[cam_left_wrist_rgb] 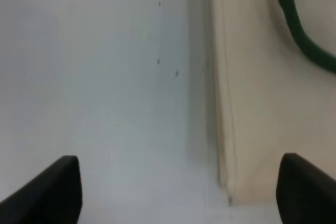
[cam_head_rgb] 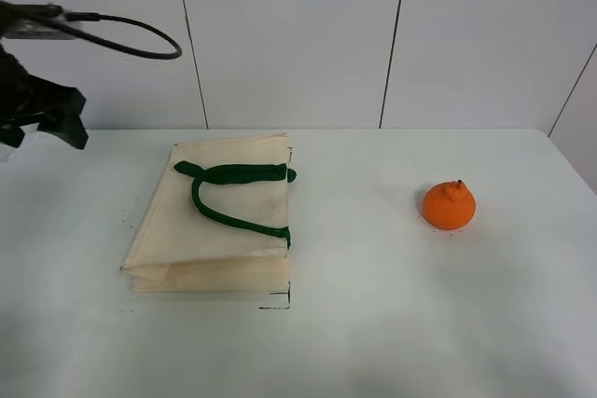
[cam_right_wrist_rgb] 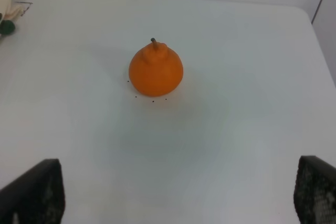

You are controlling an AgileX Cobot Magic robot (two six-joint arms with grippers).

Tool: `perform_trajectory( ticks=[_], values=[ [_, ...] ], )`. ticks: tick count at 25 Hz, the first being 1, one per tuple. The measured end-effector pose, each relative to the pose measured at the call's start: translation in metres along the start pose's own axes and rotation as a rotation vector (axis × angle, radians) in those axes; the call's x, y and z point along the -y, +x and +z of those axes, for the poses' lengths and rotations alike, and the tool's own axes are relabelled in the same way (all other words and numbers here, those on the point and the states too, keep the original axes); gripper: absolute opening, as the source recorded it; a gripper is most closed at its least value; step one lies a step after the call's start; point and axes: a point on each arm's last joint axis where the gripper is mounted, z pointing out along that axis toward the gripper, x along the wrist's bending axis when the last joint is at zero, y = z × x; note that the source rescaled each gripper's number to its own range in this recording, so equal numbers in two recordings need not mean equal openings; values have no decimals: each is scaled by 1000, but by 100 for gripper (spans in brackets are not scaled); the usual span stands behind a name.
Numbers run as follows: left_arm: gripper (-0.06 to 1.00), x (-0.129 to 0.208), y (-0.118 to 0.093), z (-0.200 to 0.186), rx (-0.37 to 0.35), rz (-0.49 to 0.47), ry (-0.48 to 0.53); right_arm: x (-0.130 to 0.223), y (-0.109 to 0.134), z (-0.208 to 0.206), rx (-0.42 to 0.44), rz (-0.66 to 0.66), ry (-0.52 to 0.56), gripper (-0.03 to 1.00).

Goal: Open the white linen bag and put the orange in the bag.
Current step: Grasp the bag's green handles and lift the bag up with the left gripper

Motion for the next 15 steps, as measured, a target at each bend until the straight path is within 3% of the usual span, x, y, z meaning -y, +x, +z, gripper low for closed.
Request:
perform_trajectory(
  ticks=[5,11,15],
  values=[
    [100,-47,-25,62,16,-24,99,0,0,0,0,2,0,100],
    [99,-64,-91,117,50,15,170,0,0,0,0,2,0,100],
    [99,-64,-113,152,49,5,220,0,0,0,0,2,0,100]
  ],
)
